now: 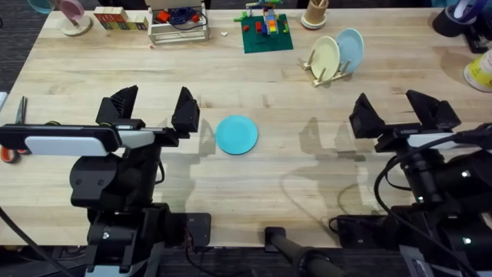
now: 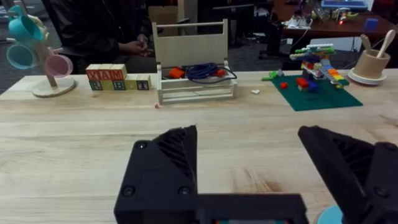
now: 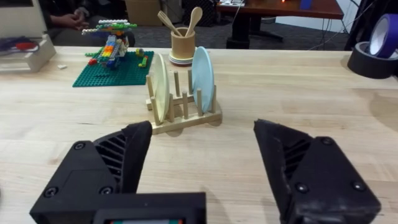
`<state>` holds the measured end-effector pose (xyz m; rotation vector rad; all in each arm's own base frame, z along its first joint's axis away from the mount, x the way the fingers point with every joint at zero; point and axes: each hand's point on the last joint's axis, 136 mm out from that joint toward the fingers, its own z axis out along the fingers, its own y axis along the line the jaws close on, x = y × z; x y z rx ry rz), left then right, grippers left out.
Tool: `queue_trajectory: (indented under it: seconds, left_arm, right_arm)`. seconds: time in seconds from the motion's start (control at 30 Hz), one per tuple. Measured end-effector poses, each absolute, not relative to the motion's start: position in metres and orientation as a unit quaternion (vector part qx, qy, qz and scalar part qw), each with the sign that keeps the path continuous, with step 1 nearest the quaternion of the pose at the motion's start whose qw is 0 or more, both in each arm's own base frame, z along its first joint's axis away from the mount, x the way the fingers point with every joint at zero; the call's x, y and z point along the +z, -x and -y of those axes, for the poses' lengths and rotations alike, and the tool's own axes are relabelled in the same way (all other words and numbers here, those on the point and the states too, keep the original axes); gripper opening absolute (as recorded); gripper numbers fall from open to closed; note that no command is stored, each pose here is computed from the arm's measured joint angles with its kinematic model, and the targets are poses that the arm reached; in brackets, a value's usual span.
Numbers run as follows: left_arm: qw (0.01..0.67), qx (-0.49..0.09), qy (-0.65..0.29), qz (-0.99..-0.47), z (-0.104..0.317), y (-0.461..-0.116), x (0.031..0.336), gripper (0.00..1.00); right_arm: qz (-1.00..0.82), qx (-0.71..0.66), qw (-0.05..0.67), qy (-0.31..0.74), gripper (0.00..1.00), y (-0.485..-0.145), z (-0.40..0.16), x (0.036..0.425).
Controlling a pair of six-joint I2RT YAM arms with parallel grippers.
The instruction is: Pick up the plates from the table one by one and place each into a slot on the dish rack.
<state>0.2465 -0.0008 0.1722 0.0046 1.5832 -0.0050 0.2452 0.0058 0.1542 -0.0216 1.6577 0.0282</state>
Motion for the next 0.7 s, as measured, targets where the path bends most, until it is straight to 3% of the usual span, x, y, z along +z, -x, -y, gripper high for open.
queue_trajectory:
  seconds: [0.7]
  left_arm:
    - [0.703,-0.002,-0.002,-0.711,0.0007,-0.2465,0.1725,0.995]
  right_arm:
    - [-0.741,0.013,0.671,0.01,0.992,-0.2448,-0.0059,0.1514]
